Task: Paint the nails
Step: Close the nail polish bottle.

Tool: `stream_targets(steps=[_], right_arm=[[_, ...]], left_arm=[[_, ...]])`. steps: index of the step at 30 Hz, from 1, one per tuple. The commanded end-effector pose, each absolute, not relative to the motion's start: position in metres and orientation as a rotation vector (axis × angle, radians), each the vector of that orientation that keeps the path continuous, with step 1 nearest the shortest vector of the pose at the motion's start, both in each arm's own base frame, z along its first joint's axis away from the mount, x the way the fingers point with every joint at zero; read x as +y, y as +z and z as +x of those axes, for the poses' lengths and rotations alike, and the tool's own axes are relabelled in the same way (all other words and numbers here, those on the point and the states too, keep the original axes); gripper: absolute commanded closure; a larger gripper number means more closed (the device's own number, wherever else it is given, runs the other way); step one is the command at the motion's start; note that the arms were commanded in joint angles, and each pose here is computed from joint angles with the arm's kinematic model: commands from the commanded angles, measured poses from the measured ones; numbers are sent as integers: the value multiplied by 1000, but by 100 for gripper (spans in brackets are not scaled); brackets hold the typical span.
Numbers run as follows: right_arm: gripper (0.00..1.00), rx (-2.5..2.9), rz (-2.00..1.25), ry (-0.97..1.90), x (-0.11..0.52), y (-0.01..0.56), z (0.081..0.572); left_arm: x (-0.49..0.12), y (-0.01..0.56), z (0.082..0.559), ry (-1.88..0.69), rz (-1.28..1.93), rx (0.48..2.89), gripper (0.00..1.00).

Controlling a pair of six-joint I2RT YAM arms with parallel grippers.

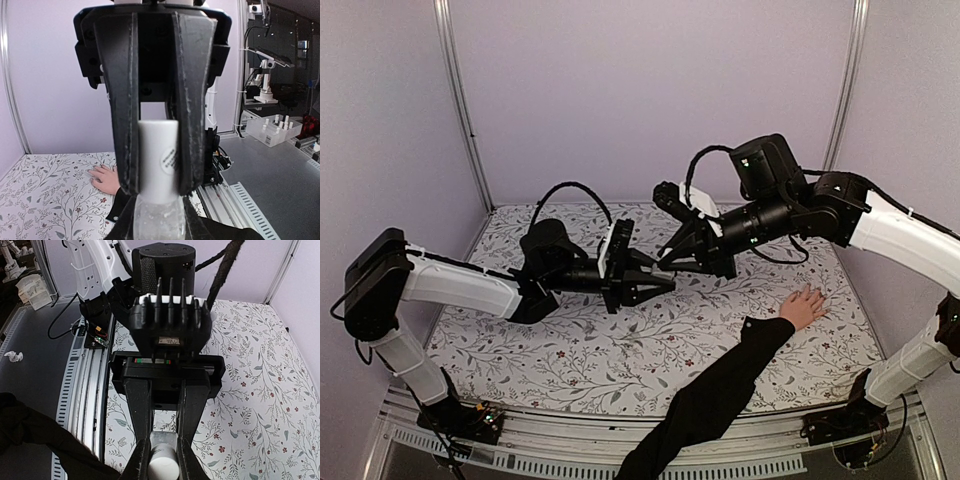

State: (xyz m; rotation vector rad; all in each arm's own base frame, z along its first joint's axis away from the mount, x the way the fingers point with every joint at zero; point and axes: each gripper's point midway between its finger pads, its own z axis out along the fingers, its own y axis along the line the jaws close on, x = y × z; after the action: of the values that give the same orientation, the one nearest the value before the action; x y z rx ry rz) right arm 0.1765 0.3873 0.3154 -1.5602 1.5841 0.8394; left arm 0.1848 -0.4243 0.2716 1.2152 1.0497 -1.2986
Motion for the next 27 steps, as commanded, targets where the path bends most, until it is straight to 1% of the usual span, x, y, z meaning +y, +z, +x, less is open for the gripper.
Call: stream_targets(steps=[1, 13, 22, 24, 27], right_arm=[[86, 1601, -1591, 876, 392, 309, 173], [70, 1603, -1589, 882, 393, 305, 171], [45, 1585, -1533, 850, 386, 316, 177], [42, 1569, -1512, 852, 383, 323, 178], [40, 1532, -1491, 870, 379, 334, 177]], left_arm=[[-428, 284, 188, -1297, 1208, 999, 100], [-417, 292, 186, -1314, 1166, 954, 100], [-416, 290, 187, -1320, 1173, 958, 100], [-415, 289, 185, -1326, 1181, 956, 100], [-415, 287, 182, -1337, 1207, 946, 100]])
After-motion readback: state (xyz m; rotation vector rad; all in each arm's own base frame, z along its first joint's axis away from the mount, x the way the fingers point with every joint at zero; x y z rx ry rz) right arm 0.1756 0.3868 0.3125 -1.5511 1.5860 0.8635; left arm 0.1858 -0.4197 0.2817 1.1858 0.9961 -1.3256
